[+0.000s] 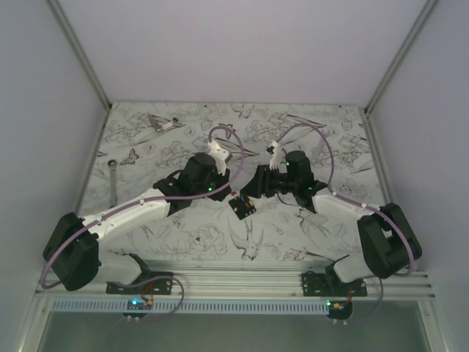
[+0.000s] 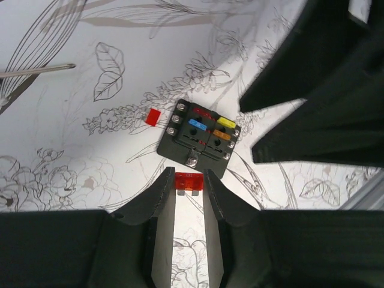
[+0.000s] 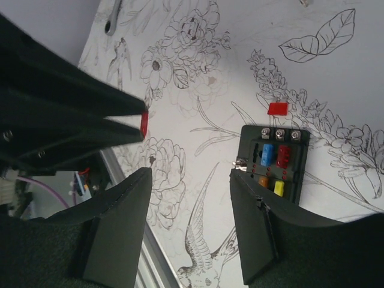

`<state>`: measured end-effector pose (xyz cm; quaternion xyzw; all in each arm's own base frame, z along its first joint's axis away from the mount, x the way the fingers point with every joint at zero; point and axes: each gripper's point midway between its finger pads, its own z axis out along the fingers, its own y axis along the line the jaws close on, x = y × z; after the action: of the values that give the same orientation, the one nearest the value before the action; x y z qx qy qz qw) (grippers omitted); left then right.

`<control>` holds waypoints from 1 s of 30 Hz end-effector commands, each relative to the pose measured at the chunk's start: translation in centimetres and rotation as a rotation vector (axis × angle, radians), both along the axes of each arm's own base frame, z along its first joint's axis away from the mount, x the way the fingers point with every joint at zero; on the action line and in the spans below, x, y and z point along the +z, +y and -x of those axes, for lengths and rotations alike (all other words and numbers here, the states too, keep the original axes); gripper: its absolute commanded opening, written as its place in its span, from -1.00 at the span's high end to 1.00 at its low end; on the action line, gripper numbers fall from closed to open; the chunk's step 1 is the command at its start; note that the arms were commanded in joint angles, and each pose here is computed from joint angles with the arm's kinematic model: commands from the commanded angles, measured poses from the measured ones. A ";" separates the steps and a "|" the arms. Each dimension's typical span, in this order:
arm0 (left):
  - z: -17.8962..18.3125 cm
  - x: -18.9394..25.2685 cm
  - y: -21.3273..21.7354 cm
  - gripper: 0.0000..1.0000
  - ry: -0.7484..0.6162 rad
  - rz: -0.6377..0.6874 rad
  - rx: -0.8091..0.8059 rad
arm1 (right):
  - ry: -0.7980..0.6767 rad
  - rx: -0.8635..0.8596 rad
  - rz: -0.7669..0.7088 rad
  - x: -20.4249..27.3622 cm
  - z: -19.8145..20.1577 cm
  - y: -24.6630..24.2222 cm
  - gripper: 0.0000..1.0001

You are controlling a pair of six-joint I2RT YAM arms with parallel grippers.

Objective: Snap on the fuse box
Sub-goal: Pick up the fuse from the center of the board.

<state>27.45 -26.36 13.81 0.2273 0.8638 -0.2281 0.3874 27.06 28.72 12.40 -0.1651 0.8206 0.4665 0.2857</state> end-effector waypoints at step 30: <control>-0.9 5.6 -3.5 0.71 0.122 0.341 0.406 | -0.635 -0.149 -0.130 6.4 1.1 2.1 0.25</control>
<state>28.48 -29.00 17.79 -0.0244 0.8725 -0.2762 0.4023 25.41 30.85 17.21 -0.2302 0.6914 0.4259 0.5362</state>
